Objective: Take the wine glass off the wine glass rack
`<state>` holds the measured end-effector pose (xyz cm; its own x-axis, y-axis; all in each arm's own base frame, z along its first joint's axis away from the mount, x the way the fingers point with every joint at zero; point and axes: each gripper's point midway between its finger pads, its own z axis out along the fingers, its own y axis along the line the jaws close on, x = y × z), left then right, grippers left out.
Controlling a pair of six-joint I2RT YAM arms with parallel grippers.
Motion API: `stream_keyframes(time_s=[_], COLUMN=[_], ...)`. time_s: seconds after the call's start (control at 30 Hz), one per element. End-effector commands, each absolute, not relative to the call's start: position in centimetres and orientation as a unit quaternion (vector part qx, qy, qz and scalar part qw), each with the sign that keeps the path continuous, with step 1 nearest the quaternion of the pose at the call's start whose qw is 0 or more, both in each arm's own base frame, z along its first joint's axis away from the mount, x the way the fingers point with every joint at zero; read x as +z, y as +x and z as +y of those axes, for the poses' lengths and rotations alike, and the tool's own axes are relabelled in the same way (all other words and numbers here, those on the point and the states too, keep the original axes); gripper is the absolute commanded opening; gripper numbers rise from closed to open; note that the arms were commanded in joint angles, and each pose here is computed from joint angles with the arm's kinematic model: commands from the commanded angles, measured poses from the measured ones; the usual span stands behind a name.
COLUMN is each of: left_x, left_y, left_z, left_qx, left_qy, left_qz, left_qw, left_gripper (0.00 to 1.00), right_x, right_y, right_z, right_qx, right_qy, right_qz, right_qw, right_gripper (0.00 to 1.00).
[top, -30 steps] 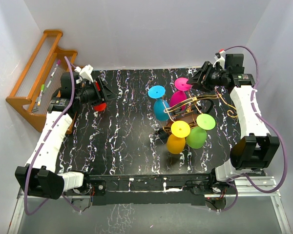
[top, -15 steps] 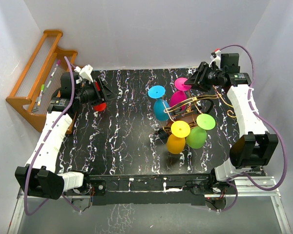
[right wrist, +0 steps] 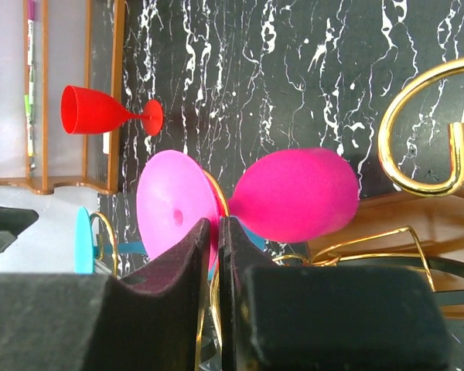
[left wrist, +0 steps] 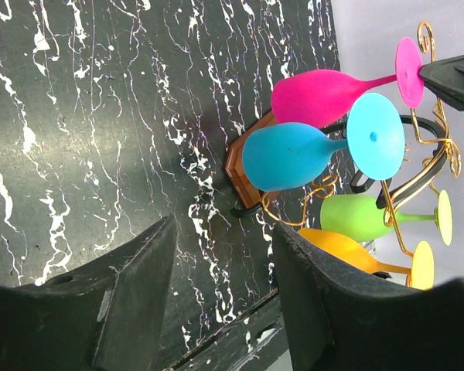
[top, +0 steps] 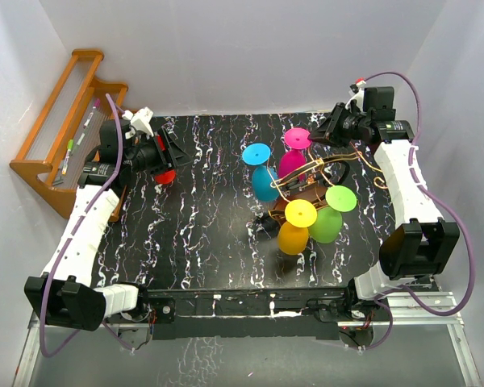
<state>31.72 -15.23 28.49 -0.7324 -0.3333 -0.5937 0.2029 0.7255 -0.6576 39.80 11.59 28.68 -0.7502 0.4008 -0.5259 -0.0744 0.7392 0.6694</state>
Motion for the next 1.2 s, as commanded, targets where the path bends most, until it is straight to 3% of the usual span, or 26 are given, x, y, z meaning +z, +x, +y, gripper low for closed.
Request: stream_keyframes(time_s=[0.0, 0.3, 1.17], left_x=[29.7, 29.3, 28.4], left_y=[31.1, 31.0, 31.0], left_z=[-15.1, -15.1, -15.0], left_qx=[-0.369, -0.369, -0.365], left_qy=[-0.028, -0.032, -0.034], left_qz=[0.846, 0.849, 0.853], left_qw=[0.383, 0.378, 0.373], left_gripper=[0.50, 0.50, 0.50], right_x=[33.4, 35.1, 32.4], right_y=[40.5, 40.0, 40.9], right_z=[11.8, 13.1, 13.8], right_qx=[0.358, 0.405, 0.404], right_qy=[0.075, 0.054, 0.056], right_qz=[0.833, 0.811, 0.824], right_qw=[0.415, 0.419, 0.394], right_gripper=[0.10, 0.10, 0.24])
